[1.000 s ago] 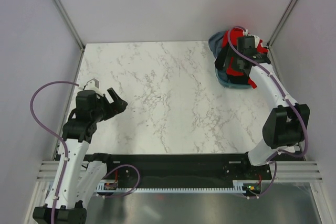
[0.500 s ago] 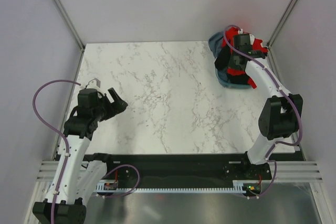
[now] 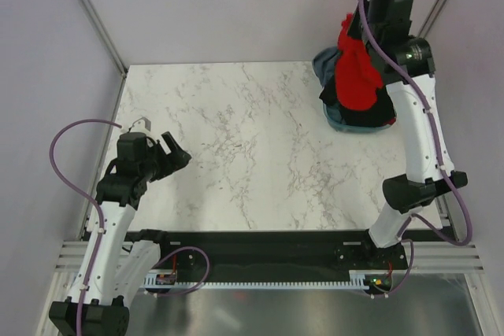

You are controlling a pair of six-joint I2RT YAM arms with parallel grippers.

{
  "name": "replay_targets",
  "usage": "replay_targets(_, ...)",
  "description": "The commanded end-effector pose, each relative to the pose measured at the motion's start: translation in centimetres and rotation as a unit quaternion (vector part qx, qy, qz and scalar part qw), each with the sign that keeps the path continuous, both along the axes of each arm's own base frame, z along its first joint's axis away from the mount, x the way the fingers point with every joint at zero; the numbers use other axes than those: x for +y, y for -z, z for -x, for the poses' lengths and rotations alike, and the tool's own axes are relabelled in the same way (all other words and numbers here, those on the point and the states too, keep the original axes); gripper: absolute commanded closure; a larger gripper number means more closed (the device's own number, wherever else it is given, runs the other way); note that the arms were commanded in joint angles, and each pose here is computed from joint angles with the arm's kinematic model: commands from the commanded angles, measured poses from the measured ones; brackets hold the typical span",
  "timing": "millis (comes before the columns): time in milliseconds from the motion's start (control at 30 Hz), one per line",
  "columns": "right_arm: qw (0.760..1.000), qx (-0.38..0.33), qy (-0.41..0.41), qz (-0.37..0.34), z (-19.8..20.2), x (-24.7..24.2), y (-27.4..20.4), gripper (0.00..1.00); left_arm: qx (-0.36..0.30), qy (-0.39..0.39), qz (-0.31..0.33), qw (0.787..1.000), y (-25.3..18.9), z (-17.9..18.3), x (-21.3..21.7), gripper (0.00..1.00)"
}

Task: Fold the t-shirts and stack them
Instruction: Grab the tshirt from the pile, then move the tshirt to the center of the board

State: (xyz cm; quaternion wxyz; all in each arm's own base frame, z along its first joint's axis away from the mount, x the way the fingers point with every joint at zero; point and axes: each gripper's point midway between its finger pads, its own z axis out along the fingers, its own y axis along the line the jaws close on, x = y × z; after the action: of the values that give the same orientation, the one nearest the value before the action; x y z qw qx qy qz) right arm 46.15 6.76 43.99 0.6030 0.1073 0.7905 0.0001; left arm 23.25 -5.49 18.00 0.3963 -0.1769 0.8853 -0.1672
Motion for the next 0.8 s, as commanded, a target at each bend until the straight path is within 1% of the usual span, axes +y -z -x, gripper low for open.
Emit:
replay_targets(0, 0.985, -0.171, -0.036, -0.004, 3.1, 1.0, -12.8, 1.00, -0.012, -0.001, -0.017, 1.000, -0.7, 0.0, 0.5, 0.14)
replay_targets(33, 0.976, -0.209, -0.063, -0.002, 4.3, 1.9, -15.2, 1.00, -0.013, 0.000, -0.017, 1.000, -0.8, 0.0, 0.5, 0.14)
replay_targets(67, 0.956, -0.279, -0.093, -0.017, 5.6, 2.9, -19.1, 1.00, -0.012, -0.001, -0.018, 1.000, -0.7, 0.0, 0.6, 0.14)
replay_targets(100, 0.941, -0.297, -0.159, -0.020, 6.0, 5.5, -19.4, 0.99, -0.014, -0.003, -0.017, 1.000, -0.8, 0.0, 0.6, 0.14)
replay_targets(133, 0.913, -0.352, -0.202, -0.042, 9.8, 6.3, -22.8, 0.98, -0.013, -0.003, -0.017, 1.000, -0.7, 0.0, 0.6, 0.14)
replay_targets(167, 0.877, -0.418, -0.228, -0.063, 12.2, 6.8, -26.1, 0.98, -0.012, -0.003, -0.019, 1.000, -0.6, 0.1, 0.6, 0.15)
replay_targets(200, 0.853, -0.427, -0.290, -0.071, 13.6, 8.8, -26.2, 0.98, -0.013, -0.004, -0.018, 1.000, -0.7, 0.1, 0.6, 0.15)
replay_targets(233, 0.834, -0.442, -0.314, -0.101, 15.6, 9.2, -27.5, 0.98, -0.014, -0.004, -0.019, 1.000, -0.8, 0.0, 0.7, 0.15)
replay_targets(333, 0.813, -0.430, -0.376, -0.117, 16.8, 11.1, -27.4, 0.98, -0.015, -0.008, -0.019, 1.000, -0.8, 0.1, 0.8, 0.15)
replay_targets(367, 0.812, -0.413, -0.391, -0.130, 16.6, 11.8, -26.6, 0.98, -0.017, -0.008, -0.019, 1.000, -0.8, 0.1, 0.7, 0.15)
replay_targets(400, 0.818, -0.391, -0.400, -0.136, 15.7, 12.5, -25.3, 0.98, -0.017, -0.009, -0.019, 1.000, -0.8, 0.1, 0.8, 0.16)
replay_targets(467, 0.816, -0.351, -0.430, -0.160, 15.1, 13.9, -23.3, 0.97, -0.018, -0.010, -0.020, 1.000, -0.9, 0.2, 0.8, 0.15)
replay_targets(500, 0.819, -0.325, -0.441, -0.171, 14.4, 14.8, -21.6, 0.97, -0.017, -0.009, -0.020, 1.000, -0.8, 0.1, 0.8, 0.16)
replay_targets(567, 0.808, -0.301, -0.469, -0.191, 14.5, 16.2, -20.2, 0.96, -0.016, -0.010, -0.020, 1.000, -0.8, 0.1, 0.8, 0.16)
replay_targets(600, 0.805, -0.275, -0.483, -0.207, 14.3, 17.6, -18.6, 0.96, -0.015, -0.011, -0.021, 1.000, -0.8, 0.1, 0.9, 0.16)
replay_targets(667, 0.799, -0.257, -0.499, -0.217, 14.5, 19.0, -17.6, 0.96, -0.015, -0.011, -0.021, 1.000, -0.7, 0.1, 0.9, 0.16)
replay_targets(767, 0.781, -0.229, -0.528, -0.242, 15.1, 21.6, -16.4, 0.95, -0.014, -0.014, -0.022, 1.000, -0.7, 0.1, 1.0, 0.16)
